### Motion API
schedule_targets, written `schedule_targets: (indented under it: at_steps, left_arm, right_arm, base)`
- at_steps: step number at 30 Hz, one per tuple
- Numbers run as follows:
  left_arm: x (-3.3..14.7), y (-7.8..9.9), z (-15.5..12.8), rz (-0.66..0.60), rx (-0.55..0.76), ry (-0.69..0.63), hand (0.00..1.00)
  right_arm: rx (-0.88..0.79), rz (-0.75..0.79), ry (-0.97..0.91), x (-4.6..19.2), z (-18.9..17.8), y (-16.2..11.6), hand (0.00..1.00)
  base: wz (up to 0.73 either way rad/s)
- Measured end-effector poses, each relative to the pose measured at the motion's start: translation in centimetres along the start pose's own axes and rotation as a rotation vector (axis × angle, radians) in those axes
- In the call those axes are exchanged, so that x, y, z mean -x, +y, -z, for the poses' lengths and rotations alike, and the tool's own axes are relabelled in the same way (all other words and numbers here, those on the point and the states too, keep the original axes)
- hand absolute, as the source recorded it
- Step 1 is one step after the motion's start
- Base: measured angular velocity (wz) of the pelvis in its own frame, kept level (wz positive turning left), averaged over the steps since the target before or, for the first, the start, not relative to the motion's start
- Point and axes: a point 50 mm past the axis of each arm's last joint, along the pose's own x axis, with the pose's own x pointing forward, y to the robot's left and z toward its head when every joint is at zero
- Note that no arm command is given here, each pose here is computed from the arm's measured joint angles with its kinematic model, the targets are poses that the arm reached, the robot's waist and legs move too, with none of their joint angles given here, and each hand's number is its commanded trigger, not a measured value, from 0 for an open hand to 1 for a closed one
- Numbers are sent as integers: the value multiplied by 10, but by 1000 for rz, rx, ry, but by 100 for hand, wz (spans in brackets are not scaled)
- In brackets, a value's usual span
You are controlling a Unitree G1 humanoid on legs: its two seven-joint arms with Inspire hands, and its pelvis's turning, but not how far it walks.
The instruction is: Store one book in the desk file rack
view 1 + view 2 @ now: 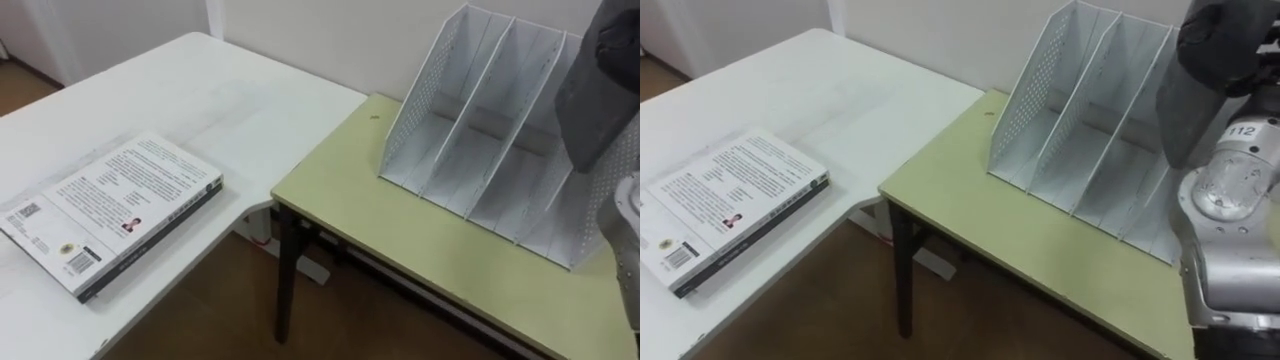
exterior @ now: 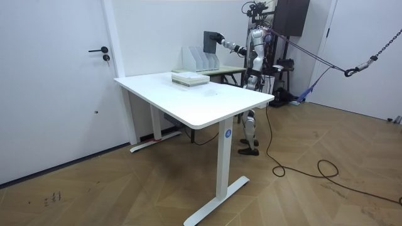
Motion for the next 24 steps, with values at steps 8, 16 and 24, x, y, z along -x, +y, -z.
schedule_targets:
  at_steps: [8,16,24]
  left_arm:
    - [0,0,0,-10,2,21,0]
    - [0,0,-2,-6,-6,27,0]
    - [1,2,-4,-12,-7,42,0]
  right_arm:
    - [86,4,66,-15,13,-1,100]
    - [124,3,69,-25,7,2,100]
    - [150,-19,144,-39,10,5,100]
  base:
    - [7]
    - [0]
    - [1]
